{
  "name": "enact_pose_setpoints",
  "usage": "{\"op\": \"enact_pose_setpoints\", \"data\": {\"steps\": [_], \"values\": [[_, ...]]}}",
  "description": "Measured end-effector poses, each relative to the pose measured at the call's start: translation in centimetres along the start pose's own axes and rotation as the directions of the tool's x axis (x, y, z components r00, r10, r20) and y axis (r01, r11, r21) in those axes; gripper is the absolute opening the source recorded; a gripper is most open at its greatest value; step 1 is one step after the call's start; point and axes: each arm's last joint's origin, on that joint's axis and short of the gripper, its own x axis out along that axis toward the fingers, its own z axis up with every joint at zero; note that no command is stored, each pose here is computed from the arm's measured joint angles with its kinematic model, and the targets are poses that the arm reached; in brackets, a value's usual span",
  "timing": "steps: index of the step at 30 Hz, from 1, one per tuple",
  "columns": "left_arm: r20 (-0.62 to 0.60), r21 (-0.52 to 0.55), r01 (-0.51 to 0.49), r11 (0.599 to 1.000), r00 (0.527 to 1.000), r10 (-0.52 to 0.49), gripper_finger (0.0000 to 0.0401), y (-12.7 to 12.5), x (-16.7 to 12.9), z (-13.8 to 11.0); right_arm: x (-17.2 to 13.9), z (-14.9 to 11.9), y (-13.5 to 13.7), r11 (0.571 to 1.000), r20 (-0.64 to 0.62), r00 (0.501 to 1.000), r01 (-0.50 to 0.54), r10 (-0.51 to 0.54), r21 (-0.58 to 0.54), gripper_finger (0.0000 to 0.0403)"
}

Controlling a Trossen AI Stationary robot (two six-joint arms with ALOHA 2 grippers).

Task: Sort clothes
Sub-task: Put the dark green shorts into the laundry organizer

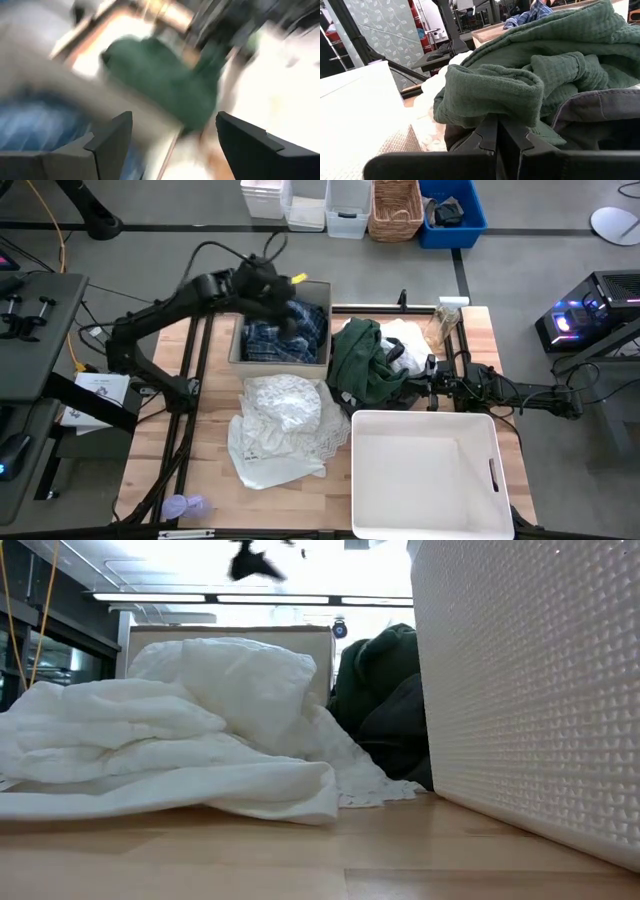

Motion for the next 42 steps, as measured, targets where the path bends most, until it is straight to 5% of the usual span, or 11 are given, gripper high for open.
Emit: {"op": "enact_pose_setpoints", "data": {"steps": [5, 13, 23, 33, 36, 40, 42], "values": [[0.102, 0.030, 0.082, 0.996, 0.991, -0.085, 0.0273, -2.3, 5.1, 1.0, 0.0, 0.0, 0.0, 1.000, 0.000, 1.000, 0.000, 0.000, 0.000, 0.0001], [0.001, 0.038, -0.074, 0.997, 0.997, 0.074, 0.0273, -4.2, 14.1, -0.6, 0.0, 0.0, 0.0, 1.000, -0.001, 1.000, 0.000, 0.000, 0.000, 0.0001], [-0.076, 0.111, -0.386, 0.916, 0.915, 0.395, 0.0273, -3.6, 18.1, -0.4, 0.0, 0.0, 0.0, 1.000, 0.000, 1.000, 0.000, 0.000, 0.000, 0.0001], [-0.213, 0.131, -0.340, 0.931, 0.908, 0.361, 0.0267, -2.7, 21.6, -2.3, 0.0, 0.0, 0.0, 1.000, -0.001, 1.000, 0.000, 0.000, 0.000, 0.0001], [-0.193, 0.184, -0.328, 0.927, 0.912, 0.361, 0.0220, -3.3, 21.8, -2.5, 0.0, 0.0, 0.0, 1.000, -0.001, 1.000, 0.000, 0.000, 0.000, 0.0001], [-0.218, 0.192, -0.284, 0.939, 0.921, 0.323, 0.0056, -3.5, 22.0, -2.7, 0.0, 0.0, 0.0, 1.000, -0.001, 1.000, 0.000, 0.000, 0.000, 0.0001], [-0.247, 0.191, -0.257, 0.947, 0.922, 0.300, 0.0019, -3.3, 22.3, -3.0, 0.0, 0.0, 0.0, 1.000, -0.001, 1.000, 0.000, 0.000, 0.000, 0.0001]]}}
